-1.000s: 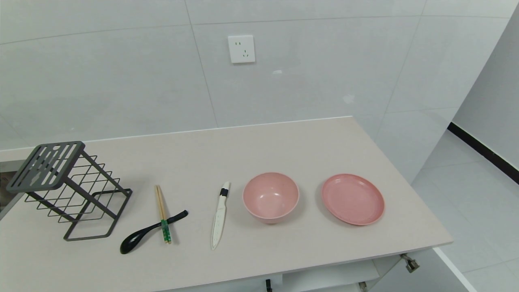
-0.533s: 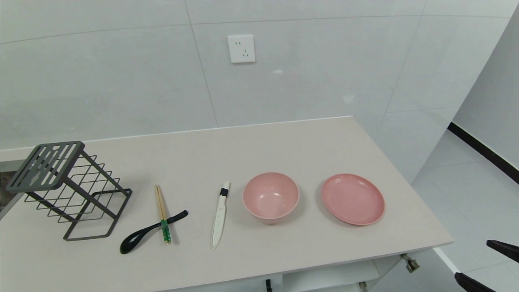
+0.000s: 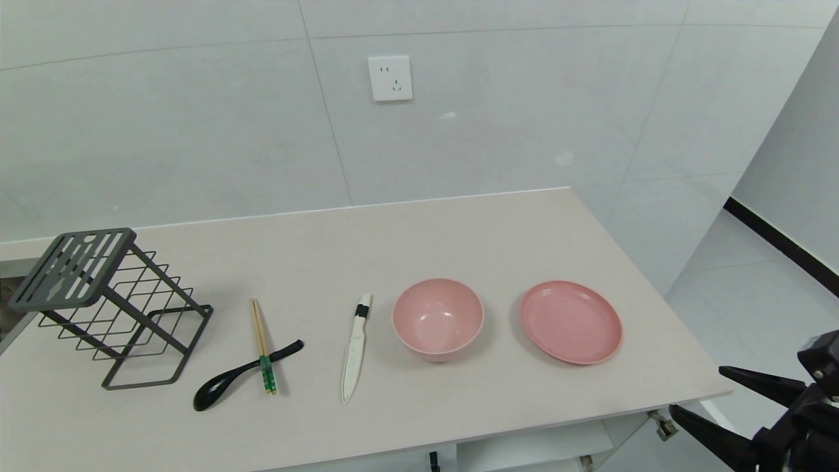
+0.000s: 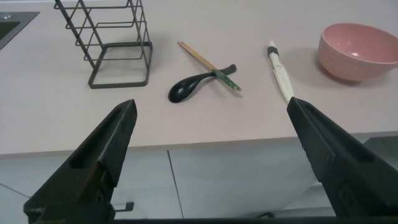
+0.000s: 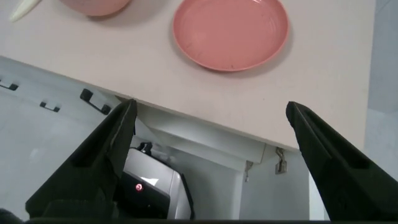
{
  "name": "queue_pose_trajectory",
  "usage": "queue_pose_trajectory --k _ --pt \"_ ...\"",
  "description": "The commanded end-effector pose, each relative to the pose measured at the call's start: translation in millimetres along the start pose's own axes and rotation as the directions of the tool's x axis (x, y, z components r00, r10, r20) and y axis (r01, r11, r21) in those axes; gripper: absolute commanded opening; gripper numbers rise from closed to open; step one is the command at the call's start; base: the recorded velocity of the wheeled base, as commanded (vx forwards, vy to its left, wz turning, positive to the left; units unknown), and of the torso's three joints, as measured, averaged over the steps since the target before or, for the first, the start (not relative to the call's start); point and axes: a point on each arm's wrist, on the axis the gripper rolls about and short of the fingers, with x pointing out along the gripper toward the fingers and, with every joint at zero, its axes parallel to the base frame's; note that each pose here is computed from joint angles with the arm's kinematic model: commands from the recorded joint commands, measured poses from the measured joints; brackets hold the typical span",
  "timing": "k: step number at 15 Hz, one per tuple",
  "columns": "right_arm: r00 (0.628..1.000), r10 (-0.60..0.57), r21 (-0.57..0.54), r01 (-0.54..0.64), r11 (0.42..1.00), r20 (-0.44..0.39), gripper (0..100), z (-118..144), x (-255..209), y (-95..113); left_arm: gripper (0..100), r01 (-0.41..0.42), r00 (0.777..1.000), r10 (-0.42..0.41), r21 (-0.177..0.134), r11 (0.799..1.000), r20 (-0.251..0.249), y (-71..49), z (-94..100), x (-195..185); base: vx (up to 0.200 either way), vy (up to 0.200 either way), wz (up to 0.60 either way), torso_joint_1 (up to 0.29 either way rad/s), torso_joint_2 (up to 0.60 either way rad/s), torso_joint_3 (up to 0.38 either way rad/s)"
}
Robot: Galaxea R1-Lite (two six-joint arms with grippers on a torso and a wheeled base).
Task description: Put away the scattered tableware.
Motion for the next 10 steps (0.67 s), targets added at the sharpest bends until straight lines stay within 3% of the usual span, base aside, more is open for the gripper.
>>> queue_pose_trajectory --k 1,9,10 --pt "0.996 0.018 0.023 -0.015 1.0 -0.091 100 -9 26 -5 100 -0.001 1.0 0.001 -0.001 1.0 -0.001 0.0 0.1 0 0.0 0.0 0.0 0.0 0.0 0.0" --pt "0.993 0.003 0.038 0.001 0.999 -0.117 100 -1 69 -21 100 -0.002 1.0 0.002 -0.01 1.0 -0.001 0.0 0.1 0 0.0 0.0 0.0 0.0 0.0 0.0" --pt "0.995 -0.031 0.039 0.035 0.999 -0.098 100 5 84 -35 100 -0.001 1.0 0.001 -0.01 1.0 -0.001 0.0 0.1 0 0.0 0.0 0.0 0.0 0.0 0.0"
